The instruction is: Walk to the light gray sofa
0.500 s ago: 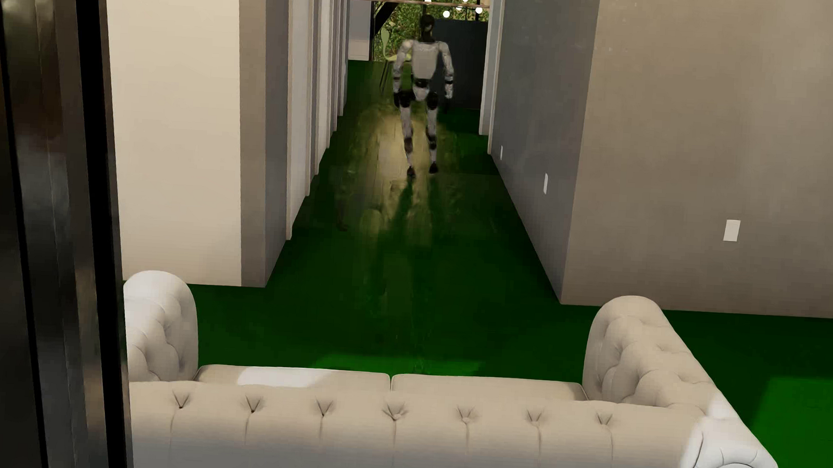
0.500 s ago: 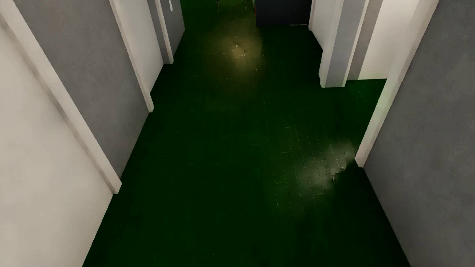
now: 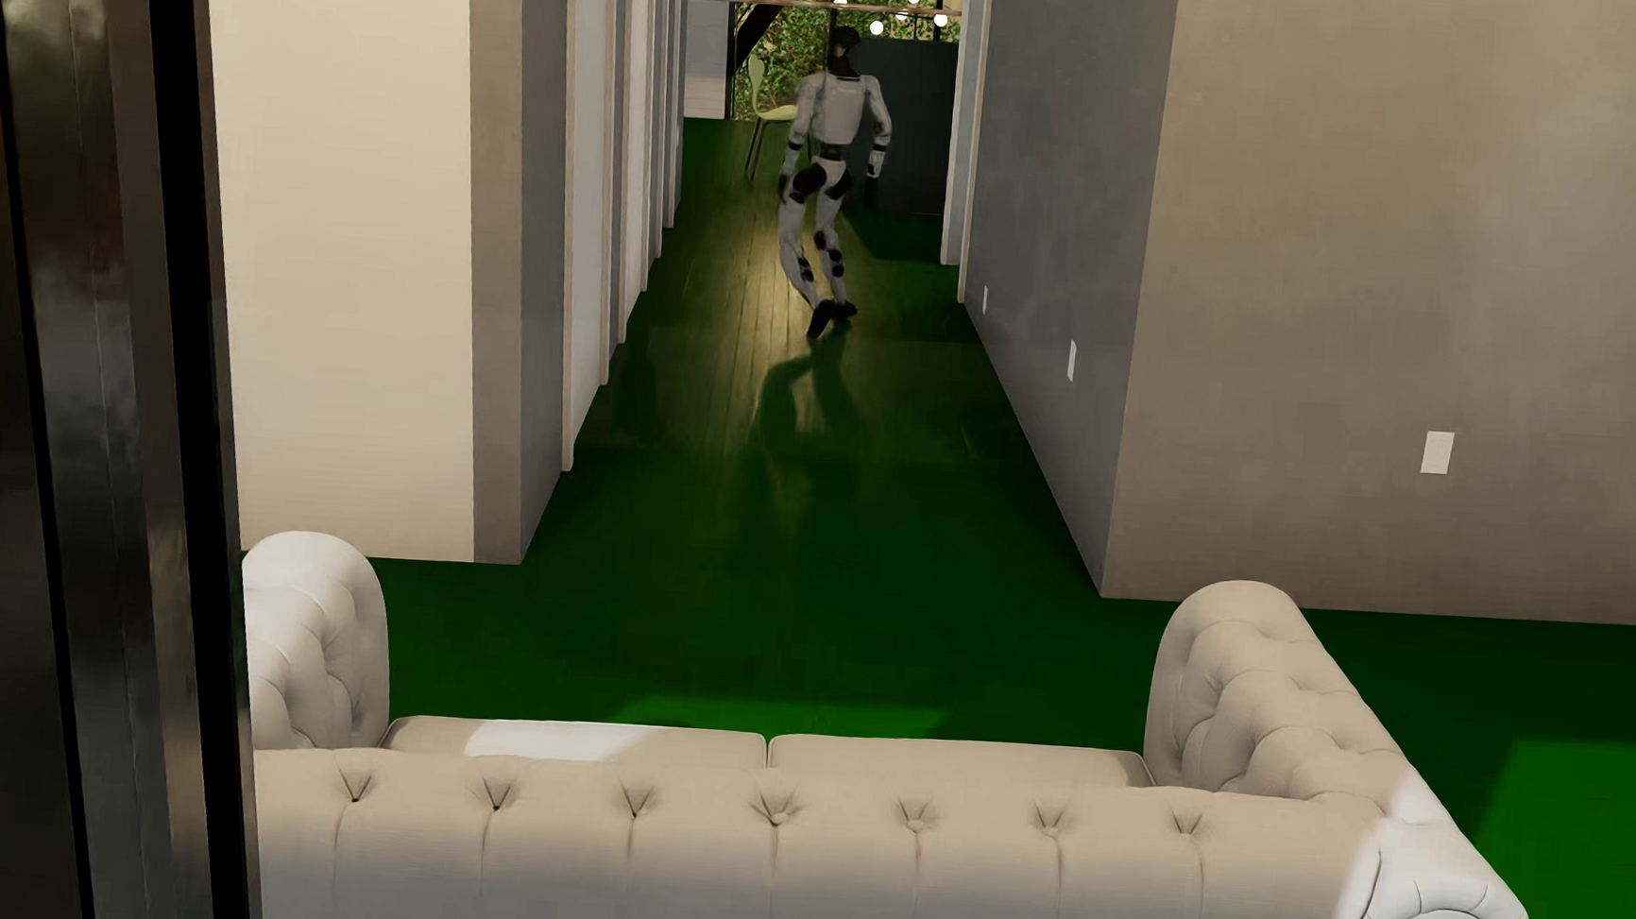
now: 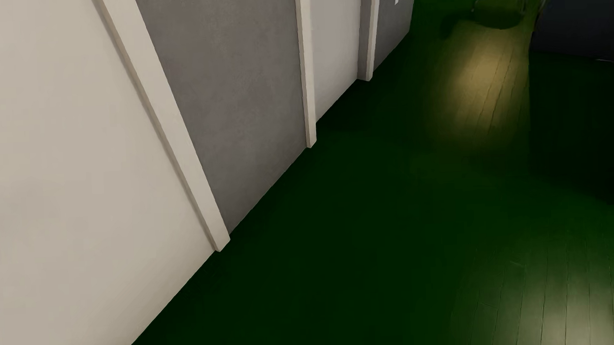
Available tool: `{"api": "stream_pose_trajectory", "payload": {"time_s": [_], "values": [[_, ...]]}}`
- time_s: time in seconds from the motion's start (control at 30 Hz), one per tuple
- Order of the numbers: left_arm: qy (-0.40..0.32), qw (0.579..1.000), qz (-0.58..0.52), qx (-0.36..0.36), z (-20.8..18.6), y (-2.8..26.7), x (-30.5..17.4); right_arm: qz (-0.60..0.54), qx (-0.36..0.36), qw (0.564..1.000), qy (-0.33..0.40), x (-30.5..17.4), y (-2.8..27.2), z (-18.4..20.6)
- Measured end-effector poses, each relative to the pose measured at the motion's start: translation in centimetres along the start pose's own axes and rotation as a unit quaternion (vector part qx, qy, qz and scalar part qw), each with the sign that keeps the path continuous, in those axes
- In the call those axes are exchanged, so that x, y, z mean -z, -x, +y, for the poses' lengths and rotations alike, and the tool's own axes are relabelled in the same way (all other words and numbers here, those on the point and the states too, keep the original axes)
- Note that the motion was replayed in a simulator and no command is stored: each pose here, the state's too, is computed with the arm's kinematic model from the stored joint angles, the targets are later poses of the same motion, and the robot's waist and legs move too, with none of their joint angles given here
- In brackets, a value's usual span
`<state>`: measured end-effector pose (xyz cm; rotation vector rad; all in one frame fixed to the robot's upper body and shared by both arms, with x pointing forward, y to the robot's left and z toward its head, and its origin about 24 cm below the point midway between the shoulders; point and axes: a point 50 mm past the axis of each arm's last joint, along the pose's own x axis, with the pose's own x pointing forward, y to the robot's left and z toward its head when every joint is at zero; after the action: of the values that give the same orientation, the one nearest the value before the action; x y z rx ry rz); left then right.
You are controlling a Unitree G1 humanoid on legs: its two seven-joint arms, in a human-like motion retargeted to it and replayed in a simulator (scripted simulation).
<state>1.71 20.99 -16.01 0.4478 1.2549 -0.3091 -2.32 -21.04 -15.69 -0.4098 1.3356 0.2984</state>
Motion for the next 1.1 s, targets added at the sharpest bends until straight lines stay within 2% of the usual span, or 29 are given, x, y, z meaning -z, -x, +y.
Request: {"api": "stream_pose_trajectory", "payload": {"time_s": [0.1, 0.27, 0.47, 0.67, 0.93, 1.1], "values": [[0.009, 0.999, 0.045, -0.006, 0.2, 1.2, 3.4, -0.066, 0.071, 0.995, -0.028, -3.1, 0.3, -4.7], [0.012, 0.998, 0.051, -0.029, 1.8, 1.8, 4.3, -0.065, 0.185, 0.973, -0.12, -2.1, 1.8, -11.1], [0.026, 0.998, 0.012, -0.062, 4.0, 1.5, 2.1, -0.047, 0.179, 0.979, -0.09, -1.6, 1.8, -11.4], [0.028, 0.998, -0.006, -0.056, 3.5, 1.1, 1.0, -0.084, 0.154, 0.982, -0.067, -3.9, 1.3, -10.2], [0.002, 0.999, 0.038, 0.018, -1.5, 1.6, 3.6, -0.221, 0.138, 0.965, -0.006, -11.9, 2.1, -10.0], [0.007, 0.998, 0.049, 0.041, -3.4, 2.0, 4.4, -0.222, 0.119, 0.968, -0.022, -11.1, 2.1, -8.2]]}}
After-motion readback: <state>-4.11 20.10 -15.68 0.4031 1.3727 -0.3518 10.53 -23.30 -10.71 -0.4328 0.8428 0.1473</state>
